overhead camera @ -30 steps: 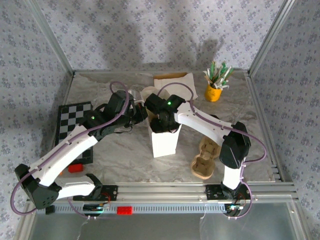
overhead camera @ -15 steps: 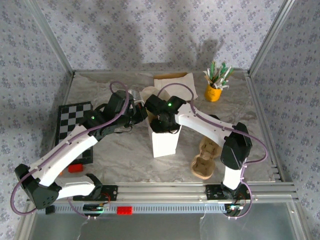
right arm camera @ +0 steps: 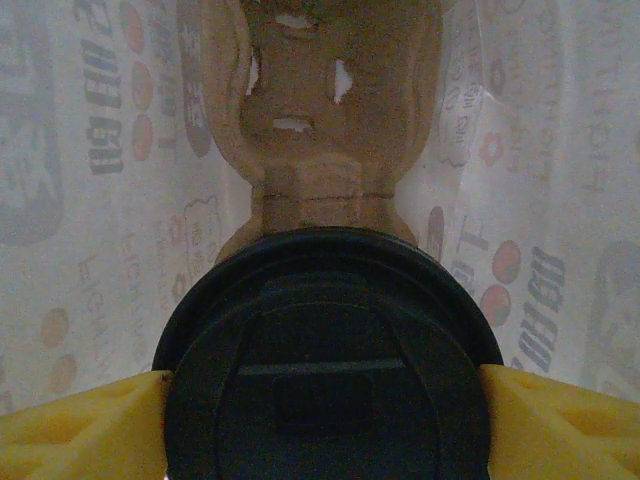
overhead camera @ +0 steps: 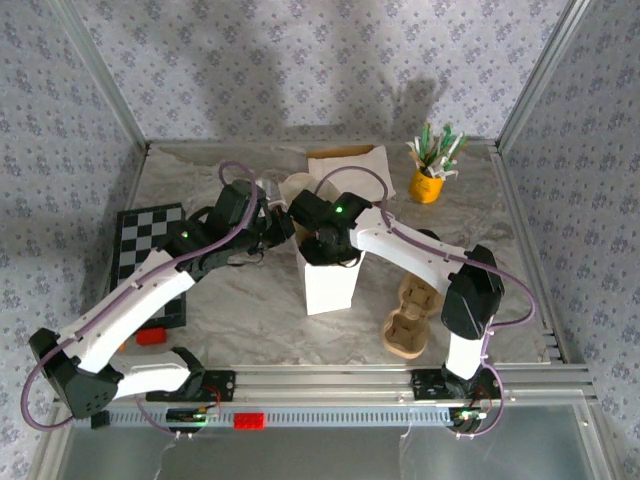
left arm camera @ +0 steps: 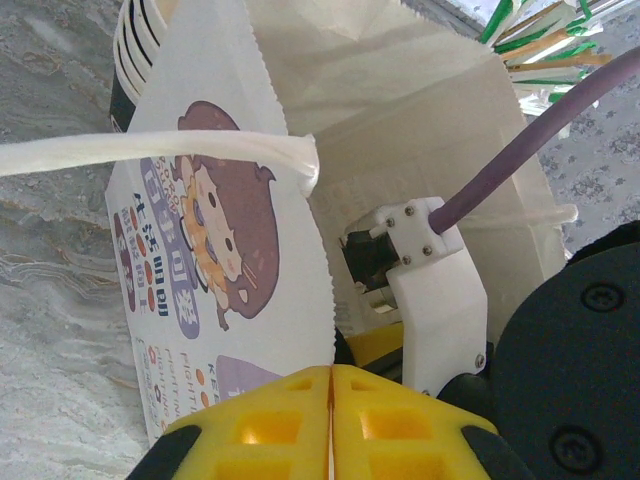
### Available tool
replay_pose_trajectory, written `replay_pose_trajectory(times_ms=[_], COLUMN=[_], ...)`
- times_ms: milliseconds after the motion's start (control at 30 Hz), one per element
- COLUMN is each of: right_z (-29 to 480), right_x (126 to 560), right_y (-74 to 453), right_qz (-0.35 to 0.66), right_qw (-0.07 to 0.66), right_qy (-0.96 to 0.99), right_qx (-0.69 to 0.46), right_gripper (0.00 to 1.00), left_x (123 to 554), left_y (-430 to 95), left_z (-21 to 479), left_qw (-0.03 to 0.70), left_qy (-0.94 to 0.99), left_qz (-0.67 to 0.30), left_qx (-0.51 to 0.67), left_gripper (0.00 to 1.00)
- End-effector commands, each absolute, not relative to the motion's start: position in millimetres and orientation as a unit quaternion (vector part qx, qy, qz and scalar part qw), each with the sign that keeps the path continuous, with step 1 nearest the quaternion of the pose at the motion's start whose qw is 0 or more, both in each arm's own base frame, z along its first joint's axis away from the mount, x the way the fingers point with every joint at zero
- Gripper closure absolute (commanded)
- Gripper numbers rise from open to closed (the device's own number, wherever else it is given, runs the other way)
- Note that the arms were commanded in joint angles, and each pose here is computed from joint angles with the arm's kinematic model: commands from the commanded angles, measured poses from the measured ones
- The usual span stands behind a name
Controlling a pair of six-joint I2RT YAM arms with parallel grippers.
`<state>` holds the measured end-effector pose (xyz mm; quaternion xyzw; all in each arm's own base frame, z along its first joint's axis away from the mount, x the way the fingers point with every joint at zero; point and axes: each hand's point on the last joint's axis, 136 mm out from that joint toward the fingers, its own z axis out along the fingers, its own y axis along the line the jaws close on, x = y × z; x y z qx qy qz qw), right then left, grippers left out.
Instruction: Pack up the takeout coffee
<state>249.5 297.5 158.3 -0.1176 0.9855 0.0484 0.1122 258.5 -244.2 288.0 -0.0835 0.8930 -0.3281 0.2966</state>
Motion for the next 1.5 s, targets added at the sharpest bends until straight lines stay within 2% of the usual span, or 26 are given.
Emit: replay_pose_trajectory(times_ms=[0, 767, 1467], right_z=[168, 190, 216], right_x=[245, 249, 255], right_y=[289, 286, 287], right_qz=[0.034, 0.041, 0.069], right_qw=[0.115, 0.142, 0.161], right_qy=[0.986, 0.984, 0.980], right_qx=[-0.112, -0.103, -0.089], right_gripper=[0.21, 0.00, 0.00], left_x=[261, 263, 263], left_y=[-247, -247, -245], left_z=[301, 301, 299], left_qw=[0.304, 0.304, 0.301], left_qy=[0.888, 0.890, 0.897], left_qz=[-0.336, -0.331, -0.315], left_qx=[-0.075, -0.075, -0.073], left_gripper=[0.92, 0.88, 0.90])
